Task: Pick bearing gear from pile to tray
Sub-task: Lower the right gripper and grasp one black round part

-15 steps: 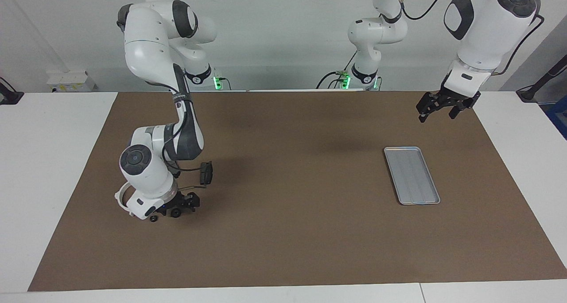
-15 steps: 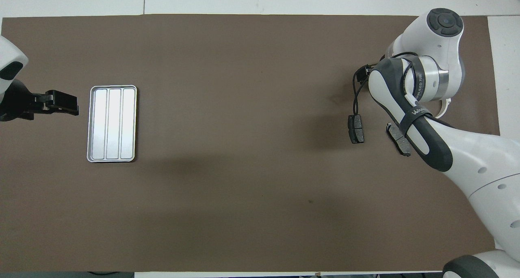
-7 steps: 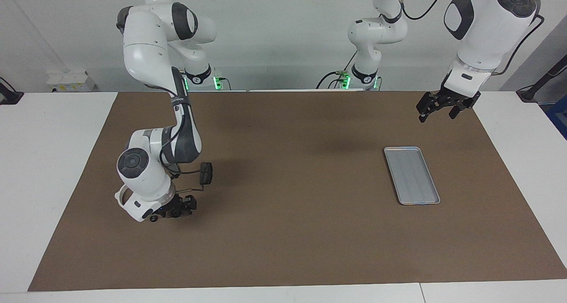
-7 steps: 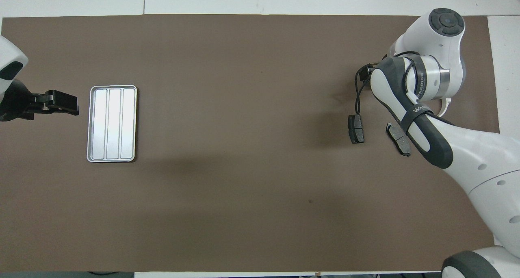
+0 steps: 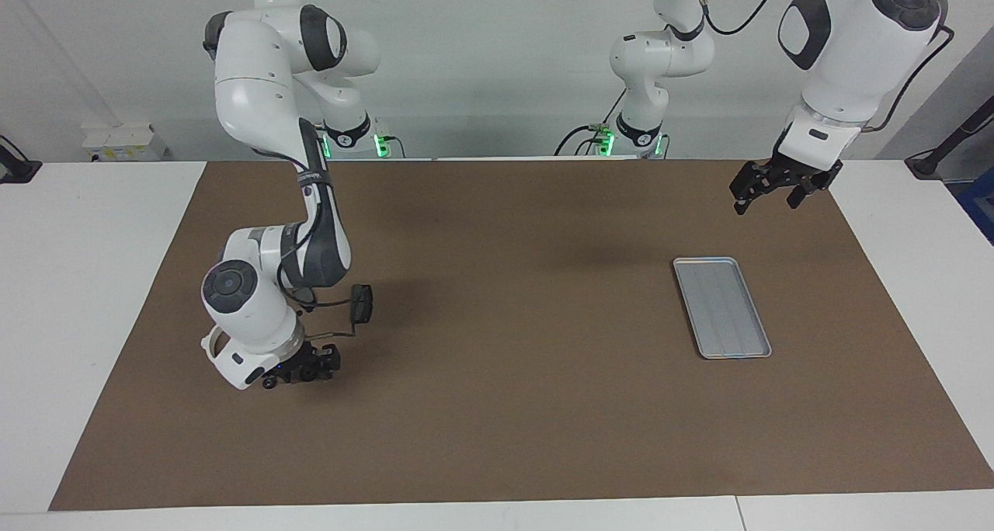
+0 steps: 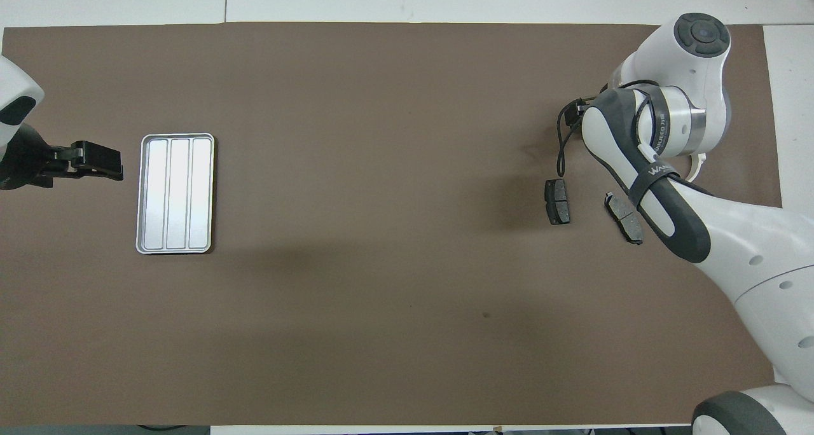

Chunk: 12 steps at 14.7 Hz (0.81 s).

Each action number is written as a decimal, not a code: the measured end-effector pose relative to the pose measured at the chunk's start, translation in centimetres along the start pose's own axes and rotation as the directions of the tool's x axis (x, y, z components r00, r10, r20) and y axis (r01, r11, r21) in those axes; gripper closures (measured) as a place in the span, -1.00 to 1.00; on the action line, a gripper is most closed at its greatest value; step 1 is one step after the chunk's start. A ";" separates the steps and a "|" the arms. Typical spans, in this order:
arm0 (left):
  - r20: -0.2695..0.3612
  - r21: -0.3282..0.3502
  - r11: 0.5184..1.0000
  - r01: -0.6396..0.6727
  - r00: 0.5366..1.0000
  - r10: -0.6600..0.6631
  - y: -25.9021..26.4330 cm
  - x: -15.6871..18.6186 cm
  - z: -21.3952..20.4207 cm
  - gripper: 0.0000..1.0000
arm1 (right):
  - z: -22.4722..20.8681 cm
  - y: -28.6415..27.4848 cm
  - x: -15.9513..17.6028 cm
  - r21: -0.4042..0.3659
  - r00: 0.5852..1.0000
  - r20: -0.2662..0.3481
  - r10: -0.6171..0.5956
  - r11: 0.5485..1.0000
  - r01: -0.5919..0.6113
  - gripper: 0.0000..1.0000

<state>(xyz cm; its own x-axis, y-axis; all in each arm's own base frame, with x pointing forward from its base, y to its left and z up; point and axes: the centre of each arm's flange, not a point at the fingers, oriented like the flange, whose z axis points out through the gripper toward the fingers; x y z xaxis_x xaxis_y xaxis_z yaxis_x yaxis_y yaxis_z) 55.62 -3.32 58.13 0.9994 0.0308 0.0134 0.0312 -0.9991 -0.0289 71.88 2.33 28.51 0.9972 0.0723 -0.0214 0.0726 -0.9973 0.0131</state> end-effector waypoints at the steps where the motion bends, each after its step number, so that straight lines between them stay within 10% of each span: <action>1: 0.000 0.000 1.000 0.000 1.000 0.000 0.0 0.0 0.0 -1.00 | 0.2 0.0 -0.1 0.000 1.000 0.004 0.000 1.000 0.000 -0.60; 12: 0.000 0.000 1.000 0.000 1.000 0.000 0.0 0.0 0.0 -1.00 | 0.0 0.6 -0.2 0.000 1.000 0.007 0.009 1.000 -0.009 -0.07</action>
<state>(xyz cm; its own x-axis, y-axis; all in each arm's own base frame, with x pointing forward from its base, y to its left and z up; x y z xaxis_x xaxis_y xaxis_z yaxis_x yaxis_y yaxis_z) 55.62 -3.32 58.13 0.9994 0.0308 0.0134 0.0311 -0.9991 -0.0289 71.71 1.73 28.50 0.9976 0.0633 -0.0280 0.0637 -0.9979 0.0129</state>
